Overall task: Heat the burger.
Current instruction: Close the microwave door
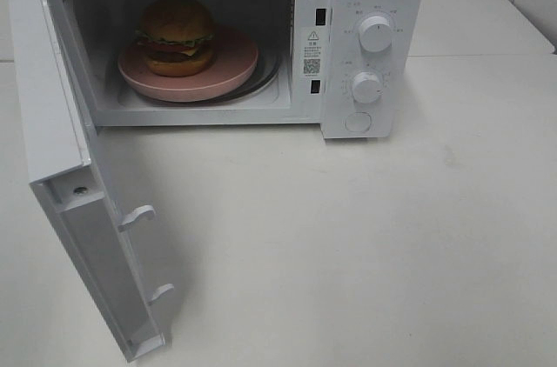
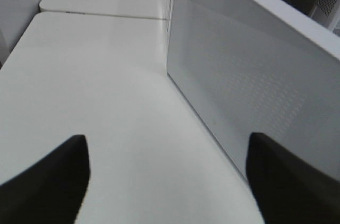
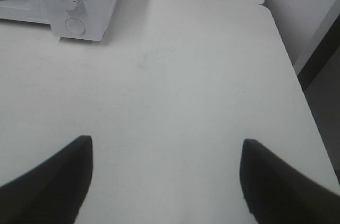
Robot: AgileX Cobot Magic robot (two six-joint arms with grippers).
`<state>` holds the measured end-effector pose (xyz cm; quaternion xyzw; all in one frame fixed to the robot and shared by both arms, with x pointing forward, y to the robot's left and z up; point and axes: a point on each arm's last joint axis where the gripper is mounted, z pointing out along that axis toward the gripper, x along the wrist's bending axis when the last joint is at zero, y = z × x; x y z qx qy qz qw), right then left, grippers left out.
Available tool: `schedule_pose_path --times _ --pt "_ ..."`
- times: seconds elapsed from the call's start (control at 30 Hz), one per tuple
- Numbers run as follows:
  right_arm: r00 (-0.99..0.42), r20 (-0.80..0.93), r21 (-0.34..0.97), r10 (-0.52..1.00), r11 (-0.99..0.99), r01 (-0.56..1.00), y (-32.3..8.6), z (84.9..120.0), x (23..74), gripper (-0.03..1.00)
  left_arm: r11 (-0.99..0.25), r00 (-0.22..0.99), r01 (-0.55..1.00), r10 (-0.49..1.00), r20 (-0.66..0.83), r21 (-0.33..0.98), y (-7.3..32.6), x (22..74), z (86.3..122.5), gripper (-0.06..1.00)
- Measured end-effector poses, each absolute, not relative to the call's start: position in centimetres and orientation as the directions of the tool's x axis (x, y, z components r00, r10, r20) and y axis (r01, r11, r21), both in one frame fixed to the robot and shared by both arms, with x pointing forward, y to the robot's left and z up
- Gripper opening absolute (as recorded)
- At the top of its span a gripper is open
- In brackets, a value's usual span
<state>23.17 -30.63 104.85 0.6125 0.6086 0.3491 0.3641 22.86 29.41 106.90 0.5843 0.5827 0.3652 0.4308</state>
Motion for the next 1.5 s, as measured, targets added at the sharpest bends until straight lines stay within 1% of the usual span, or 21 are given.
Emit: schedule_pose_path --times 0.03,0.07,0.1,0.13,0.17,0.2,0.23,0.27,0.3,0.33,0.4,0.6,0.73,0.83,0.9,0.97,1.1,1.2,1.23,1.4,1.5 --pt "0.016 -0.016 0.871 1.000 0.006 0.491 -30.6 104.9 23.2 0.74 0.051 0.054 0.357 0.996 -0.076 0.933 29.4 23.0 107.0 0.61" --pt "0.016 -0.016 0.871 1.000 0.006 0.491 -30.6 104.9 23.2 0.74 0.051 0.054 0.357 0.996 -0.076 0.933 29.4 23.0 107.0 0.61" --pt "0.016 -0.016 0.871 1.000 0.006 0.491 -30.6 104.9 23.2 0.74 0.054 0.052 0.344 0.996 -0.076 0.937 29.4 23.4 107.3 0.48" --pt "0.016 -0.016 0.871 1.000 0.006 0.491 -30.6 104.9 23.2 0.74 0.055 0.051 0.345 0.996 -0.077 0.937 29.4 23.7 107.4 0.41" --pt "0.016 -0.016 0.871 1.000 0.006 0.491 -30.6 104.9 23.2 0.74 0.055 0.051 0.345 0.996 -0.077 0.937 29.4 23.7 107.4 0.41" --pt "0.016 -0.016 0.871 1.000 0.006 0.491 -30.6 104.9 23.2 0.74 0.052 0.051 0.343 0.996 -0.074 0.938 29.5 24.5 107.7 0.27" --pt "0.016 -0.016 0.871 1.000 0.006 0.491 -30.6 104.9 23.2 0.74 0.052 0.051 0.343 0.996 -0.074 0.938 29.5 24.5 107.7 0.27" --pt "0.016 -0.016 0.871 1.000 0.006 0.491 -30.6 104.9 23.2 0.74 0.053 0.049 0.344 0.996 -0.074 0.938 29.5 24.8 107.9 0.22" --pt "0.016 -0.016 0.871 1.000 0.006 0.491 -30.6 104.9 23.2 0.74 0.061 0.043 0.349 0.996 -0.081 0.935 29.5 25.7 108.1 0.11" --pt "0.016 -0.016 0.871 1.000 0.006 0.491 -30.6 104.9 23.2 0.74 0.061 0.043 0.349 0.996 -0.081 0.935 29.5 25.7 108.1 0.11" --pt "0.016 -0.016 0.871 1.000 0.006 0.491 -30.6 104.9 23.2 0.74 0.056 0.032 0.379 0.997 -0.073 0.924 29.6 27.2 108.3 0.00" --pt "0.016 -0.016 0.871 1.000 0.006 0.491 -30.6 104.9 23.2 0.74 0.041 0.020 0.409 0.998 -0.054 0.912 29.8 30.5 107.6 0.00" --pt "0.016 -0.016 0.871 1.000 0.006 0.491 -30.6 104.9 23.2 0.74 0.054 0.016 0.369 0.998 -0.064 0.928 29.8 32.8 106.1 0.00" --pt "0.016 -0.016 0.871 1.000 0.006 0.491 -30.6 104.9 23.2 0.74 0.058 0.015 0.358 0.998 -0.068 0.932 29.8 33.1 105.7 0.00" --pt "0.016 -0.016 0.871 1.000 0.006 0.491 -30.6 104.9 23.2 0.74 0.071 0.002 0.284 0.997 -0.075 0.956 29.9 34.2 104.4 0.00" --pt "0.016 -0.016 0.871 1.000 0.006 0.491 -30.6 104.9 23.2 0.74 0.072 -0.001 0.270 0.997 -0.075 0.960 30.0 34.4 104.1 0.00" --pt "0.016 -0.016 0.871 1.000 0.006 0.491 -30.6 104.9 23.2 0.74 0.073 -0.017 0.173 0.997 -0.071 0.982 30.2 35.0 102.4 0.00" --pt "0.016 -0.016 0.871 1.000 0.006 0.491 -30.6 104.9 23.2 0.74 0.072 -0.020 0.151 0.997 -0.070 0.986 30.2 35.1 102.2 0.00" --pt "0.016 -0.016 0.871 1.000 0.006 0.491 -30.6 104.9 23.2 0.74 0.065 -0.025 0.115 0.998 -0.063 0.991 30.3 35.3 101.8 0.00" --pt "0.016 -0.016 0.871 1.000 0.006 0.491 -30.6 104.9 23.2 0.74 0.055 -0.031 0.095 0.998 -0.052 0.994 30.4 36.4 101.3 0.00" --pt "0.016 -0.016 0.871 1.000 0.006 0.491 -30.6 104.9 23.2 0.74 0.036 -0.027 0.122 0.999 -0.033 0.992 30.4 37.2 100.8 0.00"
